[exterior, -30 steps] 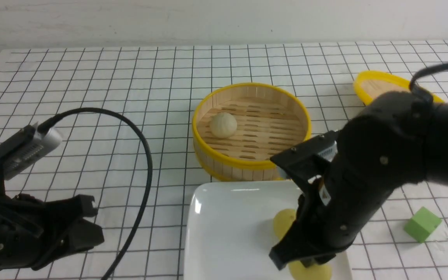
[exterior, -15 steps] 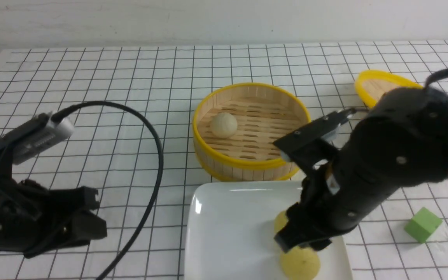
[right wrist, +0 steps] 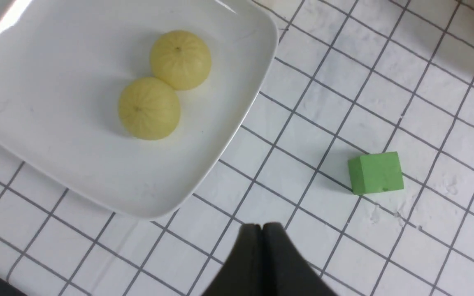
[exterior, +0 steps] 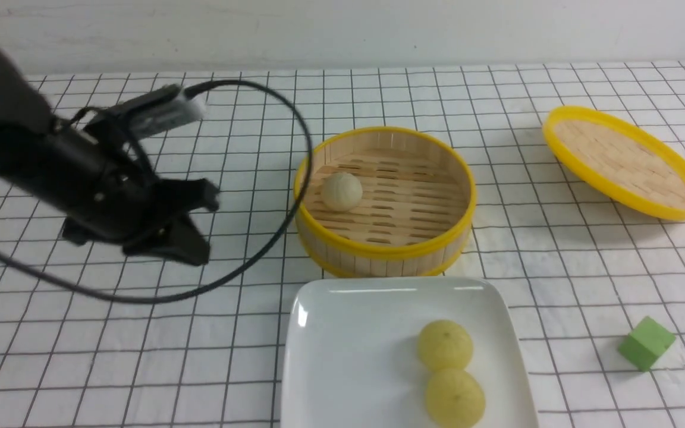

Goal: Put the steamed buns into the plate on the white-black tablecloth.
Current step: 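Reach into the bamboo steamer and grasp a bun with the left gripper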

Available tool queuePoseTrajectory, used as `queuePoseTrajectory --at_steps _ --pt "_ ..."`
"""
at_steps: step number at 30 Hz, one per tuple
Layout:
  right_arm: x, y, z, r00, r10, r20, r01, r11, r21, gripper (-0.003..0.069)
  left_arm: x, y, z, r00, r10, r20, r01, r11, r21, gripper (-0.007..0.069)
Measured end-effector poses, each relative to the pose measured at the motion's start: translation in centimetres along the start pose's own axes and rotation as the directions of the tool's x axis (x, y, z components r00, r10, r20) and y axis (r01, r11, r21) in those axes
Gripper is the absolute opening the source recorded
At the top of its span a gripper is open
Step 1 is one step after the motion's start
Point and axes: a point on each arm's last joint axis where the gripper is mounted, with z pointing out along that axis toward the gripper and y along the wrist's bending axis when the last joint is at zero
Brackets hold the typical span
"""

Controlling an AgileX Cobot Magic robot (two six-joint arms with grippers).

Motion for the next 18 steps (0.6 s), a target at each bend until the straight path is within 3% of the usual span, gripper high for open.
queuePoseTrajectory --at_steps 5,10,14,18 --pt "2.7 -0.3 0.9 0.999 -0.003 0.051 0.004 1.0 -0.019 -0.0015 -3.8 -4.2 2.0 0.998 0.035 0.047 -0.036 0.999 0.011 0.0026" --pt "4.1 -0.3 2.4 0.999 -0.001 0.034 0.002 1.0 -0.031 -0.0015 -7.5 -7.0 5.1 0.995 0.071 0.07 -0.065 0.994 -0.082 0.0167" --pt "4.2 -0.2 2.6 0.999 -0.002 0.039 0.003 0.999 -0.034 -0.0015 -9.9 -9.1 8.8 0.982 0.18 0.056 -0.168 0.971 -0.172 0.033" --pt "4.2 -0.3 2.6 0.999 -0.003 0.039 0.004 0.999 -0.032 -0.0013 -10.6 -9.5 11.7 0.973 0.227 0.035 -0.215 0.954 -0.211 0.0384"
